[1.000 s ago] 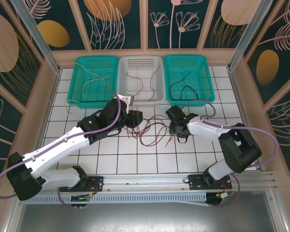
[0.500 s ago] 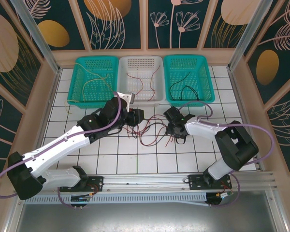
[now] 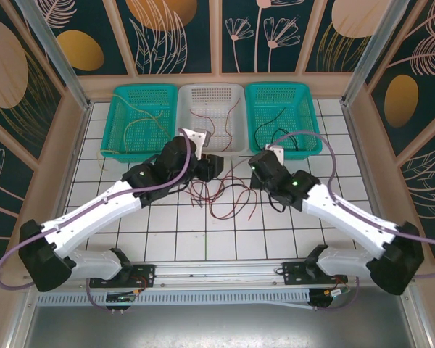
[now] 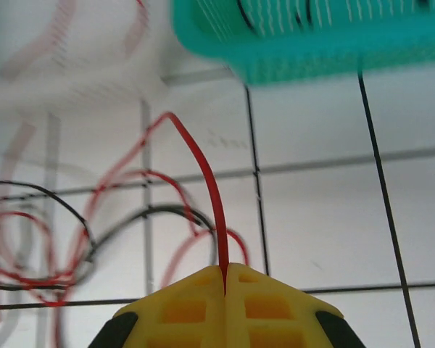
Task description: Untangle the cables
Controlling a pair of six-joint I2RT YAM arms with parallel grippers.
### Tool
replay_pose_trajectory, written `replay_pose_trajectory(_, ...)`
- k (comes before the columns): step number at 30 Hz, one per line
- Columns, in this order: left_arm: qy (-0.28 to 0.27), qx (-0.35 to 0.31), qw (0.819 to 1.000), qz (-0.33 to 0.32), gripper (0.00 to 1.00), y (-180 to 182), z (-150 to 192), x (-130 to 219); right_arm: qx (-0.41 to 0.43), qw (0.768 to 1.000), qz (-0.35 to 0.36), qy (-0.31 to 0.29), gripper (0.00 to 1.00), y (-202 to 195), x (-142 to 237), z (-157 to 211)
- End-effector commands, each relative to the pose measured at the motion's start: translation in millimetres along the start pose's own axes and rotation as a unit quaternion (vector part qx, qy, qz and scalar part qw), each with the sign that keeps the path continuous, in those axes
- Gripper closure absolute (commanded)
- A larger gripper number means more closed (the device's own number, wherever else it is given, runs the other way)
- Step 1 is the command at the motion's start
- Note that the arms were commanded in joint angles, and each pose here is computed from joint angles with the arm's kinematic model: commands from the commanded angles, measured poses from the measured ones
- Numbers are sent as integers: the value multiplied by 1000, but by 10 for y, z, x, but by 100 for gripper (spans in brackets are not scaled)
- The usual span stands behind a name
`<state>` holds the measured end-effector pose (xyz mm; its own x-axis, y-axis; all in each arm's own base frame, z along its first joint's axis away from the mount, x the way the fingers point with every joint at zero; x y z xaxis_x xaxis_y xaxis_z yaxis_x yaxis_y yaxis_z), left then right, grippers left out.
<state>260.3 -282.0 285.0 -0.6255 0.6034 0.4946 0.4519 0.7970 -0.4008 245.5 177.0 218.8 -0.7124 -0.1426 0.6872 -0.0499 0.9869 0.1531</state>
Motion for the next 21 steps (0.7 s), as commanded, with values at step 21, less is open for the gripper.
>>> replay_pose_trajectory(21, -95, -70, 979, 164, 17, -417, -506, -270, 77, 961, -58, -261, 100, 254, 1801, -1343)
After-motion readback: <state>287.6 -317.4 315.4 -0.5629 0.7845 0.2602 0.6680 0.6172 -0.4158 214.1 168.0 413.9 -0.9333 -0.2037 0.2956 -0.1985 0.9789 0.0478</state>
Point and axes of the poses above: each hand's point on the last joint's axis, 136 mm out from that joint toward the fingers, its own x axis back along the fingers, its own y axis along the line the jaws close on, z = x × y, the point moved 3 cm from there along x, back along the fingers, and after that the axes turned 1 degree about x, right-handed, at the moved point
